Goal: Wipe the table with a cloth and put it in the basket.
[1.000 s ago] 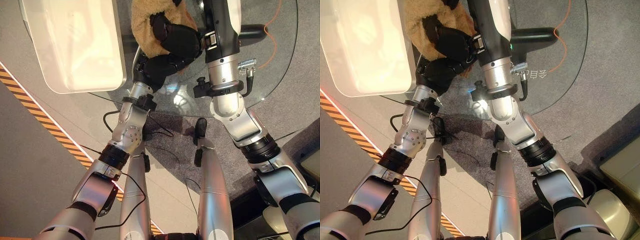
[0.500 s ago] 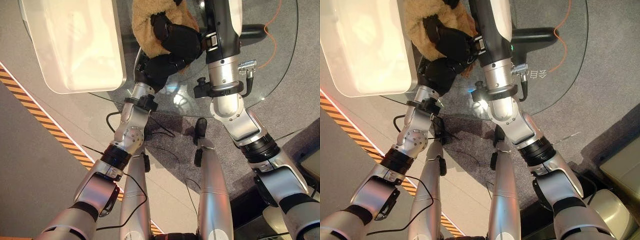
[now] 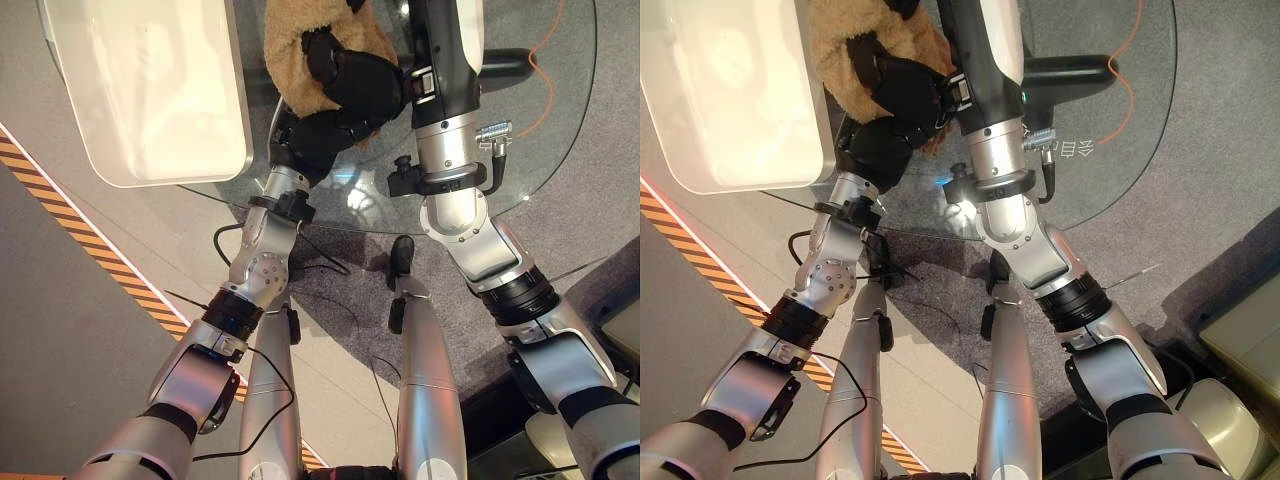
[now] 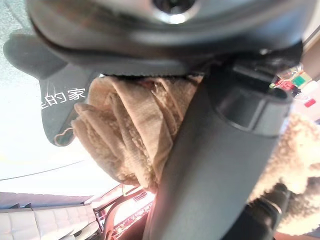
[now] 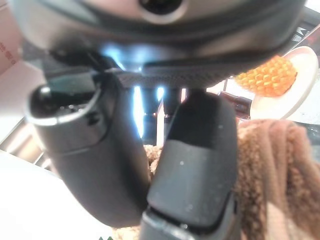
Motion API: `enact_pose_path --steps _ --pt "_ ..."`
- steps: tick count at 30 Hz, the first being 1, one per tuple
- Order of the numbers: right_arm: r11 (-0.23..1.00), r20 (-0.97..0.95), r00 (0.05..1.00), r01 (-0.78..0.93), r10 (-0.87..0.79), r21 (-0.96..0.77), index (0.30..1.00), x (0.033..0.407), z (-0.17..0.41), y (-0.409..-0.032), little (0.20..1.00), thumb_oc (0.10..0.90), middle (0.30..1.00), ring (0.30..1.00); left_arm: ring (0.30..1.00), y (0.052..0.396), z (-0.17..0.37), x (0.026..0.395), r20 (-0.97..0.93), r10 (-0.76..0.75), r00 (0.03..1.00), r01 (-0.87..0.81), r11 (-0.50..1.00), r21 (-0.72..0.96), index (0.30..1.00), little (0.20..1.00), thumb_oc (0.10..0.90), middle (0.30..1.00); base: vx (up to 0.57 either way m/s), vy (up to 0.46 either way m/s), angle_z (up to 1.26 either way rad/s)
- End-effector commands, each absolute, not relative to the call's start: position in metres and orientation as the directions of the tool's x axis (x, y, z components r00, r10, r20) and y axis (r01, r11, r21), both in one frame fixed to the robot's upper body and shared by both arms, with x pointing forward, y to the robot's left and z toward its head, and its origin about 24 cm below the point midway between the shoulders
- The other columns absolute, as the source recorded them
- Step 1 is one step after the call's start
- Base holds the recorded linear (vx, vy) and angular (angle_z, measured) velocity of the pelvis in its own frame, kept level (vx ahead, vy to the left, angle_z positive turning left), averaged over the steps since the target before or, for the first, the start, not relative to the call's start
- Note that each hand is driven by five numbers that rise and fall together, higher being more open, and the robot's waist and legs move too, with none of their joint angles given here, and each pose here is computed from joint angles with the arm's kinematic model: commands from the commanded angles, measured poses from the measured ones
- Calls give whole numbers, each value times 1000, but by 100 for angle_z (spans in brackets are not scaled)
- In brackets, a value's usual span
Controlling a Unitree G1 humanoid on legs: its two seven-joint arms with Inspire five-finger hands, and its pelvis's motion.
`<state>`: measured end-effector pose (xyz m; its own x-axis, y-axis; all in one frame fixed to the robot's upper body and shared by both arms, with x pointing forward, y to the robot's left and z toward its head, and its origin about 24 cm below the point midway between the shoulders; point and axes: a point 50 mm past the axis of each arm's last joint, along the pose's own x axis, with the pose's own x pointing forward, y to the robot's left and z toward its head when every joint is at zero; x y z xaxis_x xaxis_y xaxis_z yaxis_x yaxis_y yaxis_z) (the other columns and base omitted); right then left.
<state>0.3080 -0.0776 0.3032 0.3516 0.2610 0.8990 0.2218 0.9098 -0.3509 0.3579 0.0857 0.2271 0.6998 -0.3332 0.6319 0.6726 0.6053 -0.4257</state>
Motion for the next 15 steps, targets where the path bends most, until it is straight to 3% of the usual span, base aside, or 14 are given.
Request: enact_pose_path --steps 1,15 --pt "963 979 55 180 195 -202 900 274 352 -70 900 800 900 900 300 79 287 338 853 -297 430 824 515 -236 300 200 100 300 0 0 0" --pt "945 976 71 243 206 -217 900 280 353 -72 900 800 900 900 300 81 288 339 857 -290 426 823 518 -234 300 200 100 300 0 0 0"
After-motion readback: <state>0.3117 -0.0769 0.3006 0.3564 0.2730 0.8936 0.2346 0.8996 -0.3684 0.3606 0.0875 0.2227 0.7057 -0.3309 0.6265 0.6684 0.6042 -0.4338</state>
